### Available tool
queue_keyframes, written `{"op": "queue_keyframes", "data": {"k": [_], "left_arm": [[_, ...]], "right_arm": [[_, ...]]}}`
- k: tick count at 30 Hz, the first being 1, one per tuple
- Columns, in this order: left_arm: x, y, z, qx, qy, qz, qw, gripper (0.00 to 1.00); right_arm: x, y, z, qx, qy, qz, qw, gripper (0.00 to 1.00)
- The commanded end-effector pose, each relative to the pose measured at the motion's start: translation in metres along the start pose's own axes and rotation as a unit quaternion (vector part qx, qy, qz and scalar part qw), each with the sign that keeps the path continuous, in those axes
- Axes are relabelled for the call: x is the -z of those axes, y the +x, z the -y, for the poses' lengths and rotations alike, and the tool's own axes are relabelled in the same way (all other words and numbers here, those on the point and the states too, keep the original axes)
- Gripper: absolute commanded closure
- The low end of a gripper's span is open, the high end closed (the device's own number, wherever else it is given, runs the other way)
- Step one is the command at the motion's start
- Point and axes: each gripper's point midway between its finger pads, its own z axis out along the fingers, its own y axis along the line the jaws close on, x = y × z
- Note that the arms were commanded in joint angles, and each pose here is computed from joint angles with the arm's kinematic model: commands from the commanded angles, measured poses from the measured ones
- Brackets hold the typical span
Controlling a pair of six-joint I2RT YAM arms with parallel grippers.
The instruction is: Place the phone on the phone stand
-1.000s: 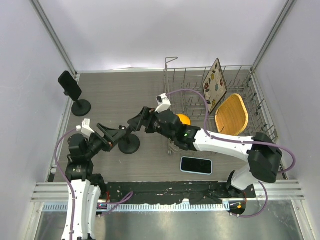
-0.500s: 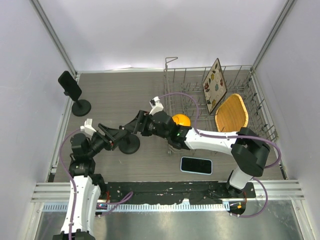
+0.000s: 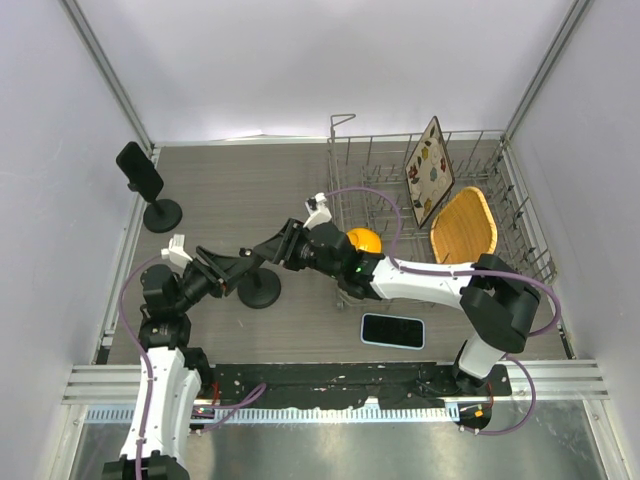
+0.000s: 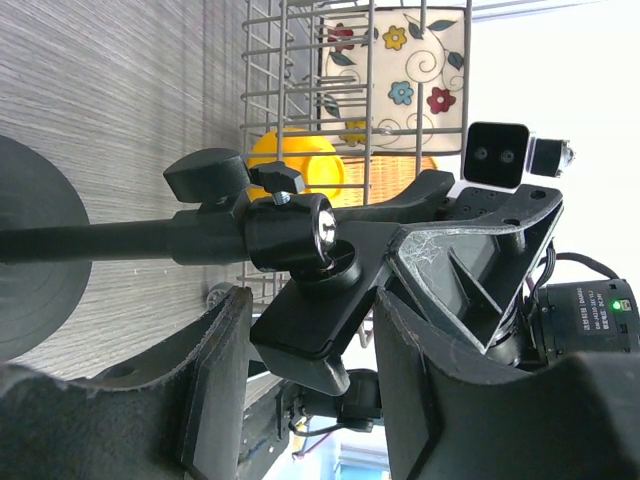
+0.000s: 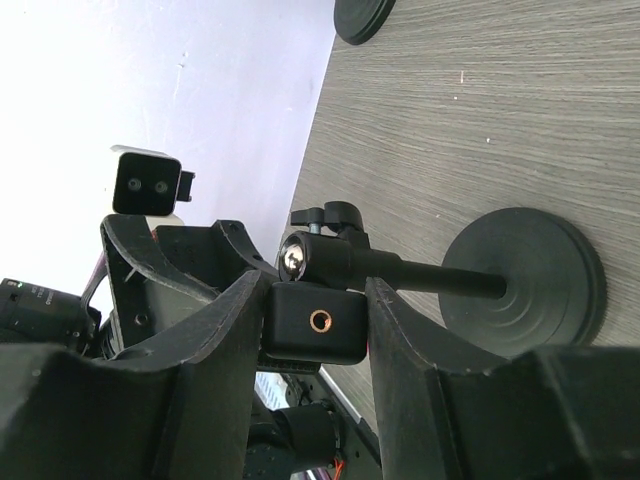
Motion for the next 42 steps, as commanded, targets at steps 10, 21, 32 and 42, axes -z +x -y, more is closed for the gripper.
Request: {"op": "queue_keyframes", "data": {"k": [10, 21, 32, 42], "left_arm": [[0.023, -0.020, 0.015, -0.114, -0.075, 0.061, 0.989, 1.00], [0.034, -0.022, 0.009, -0.125, -0.120, 0.070, 0.982, 1.00], [0.019, 0.012, 0.003, -0.014, -0.045, -0.003, 0.999, 0.29], [0.001, -0.003, 0.008, -0.001, 0.039, 0.025, 0.999, 0.43]], "right_arm": [[0.004, 0.035, 0.031, 0.012, 0.040, -0.031, 0.999, 0.99], [0.007, 0.049, 0.047, -0.008, 0.067, -0.026, 0.997, 0.99], [0.005, 0.040, 0.057, -0.030, 0.109, 0.002, 0.994, 0.99], [0.003, 0.045, 0.056, -0.027, 0.109, -0.008, 0.994, 0.99]]}}
